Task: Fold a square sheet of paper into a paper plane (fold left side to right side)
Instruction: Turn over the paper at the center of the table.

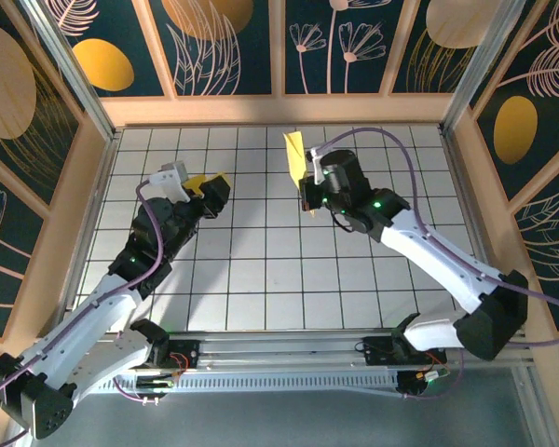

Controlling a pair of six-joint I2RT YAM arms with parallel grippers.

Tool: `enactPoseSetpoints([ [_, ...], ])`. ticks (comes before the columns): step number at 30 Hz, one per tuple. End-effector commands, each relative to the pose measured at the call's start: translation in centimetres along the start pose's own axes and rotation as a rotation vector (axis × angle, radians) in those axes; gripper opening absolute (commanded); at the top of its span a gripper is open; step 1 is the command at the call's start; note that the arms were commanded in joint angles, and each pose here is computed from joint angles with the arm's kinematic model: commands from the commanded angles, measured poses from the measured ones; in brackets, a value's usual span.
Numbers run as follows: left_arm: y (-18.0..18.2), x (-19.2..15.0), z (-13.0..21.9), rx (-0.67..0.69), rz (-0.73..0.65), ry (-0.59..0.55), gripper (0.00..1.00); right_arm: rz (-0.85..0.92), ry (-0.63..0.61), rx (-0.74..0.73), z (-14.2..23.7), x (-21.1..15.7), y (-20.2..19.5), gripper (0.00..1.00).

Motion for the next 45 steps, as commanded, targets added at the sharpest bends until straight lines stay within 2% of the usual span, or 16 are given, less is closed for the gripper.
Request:
enactPoseSetpoints([
  [1,1.2,-0.2,0.6,0.092,-0.018,-0.038,0.66,0.128,0.126,-0.342,-0.7,-1.6,-1.2,0.00],
  [5,1.8,-0.2,1.0,0.132,-0.006,-0.064,0.69,0.252,0.199,-0.504,-2.3,-2.6,0.3,0.00],
  [11,2.1,-0.2,1.1,0.155,0.002,-0.073,0.72,0.431,0.369,-0.649,-7.2,-6.4,2.6,0.00],
  [17,2.3,-0.5,1.1,0.161,0.007,-0.064,0.73,0.504,0.528,-0.697,-12.5,-11.2,3.7,0.00],
  [23,2.6,-0.8,1.1,0.166,0.014,-0.055,0.73,0.526,0.630,-0.638,-15.6,-14.7,4.9,0.00],
  [26,2.7,-1.0,1.0,0.169,0.017,-0.050,0.73,0.496,0.660,-0.582,-15.9,-15.1,5.4,0.11],
  [28,2.6,-1.0,0.8,0.167,0.018,-0.041,0.74,0.463,0.658,-0.540,-15.7,-14.7,5.7,0.24],
  [34,2.1,-1.4,-0.6,0.159,0.033,0.028,0.74,0.349,0.574,-0.400,-13.3,-11.5,6.0,0.56],
  [37,1.9,-2.0,-1.7,0.155,0.059,0.077,0.74,0.253,0.508,-0.304,-11.6,-9.8,5.3,0.68],
  [45,2.8,-6.4,-5.5,0.114,0.202,0.287,0.74,-0.096,0.310,-0.092,-8.0,-8.2,-1.0,0.79],
])
Point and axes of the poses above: each hand's point on the last joint's axis, 136 mm out from that joint toward the fingers, its own z axis back along the fingers, its own y axis along the line the jaws close on, x = y × z, the point moved 9 cm from there along z, back along the fingers, and after that the axes turned 7 degrees about z, right-handed, at the moved point
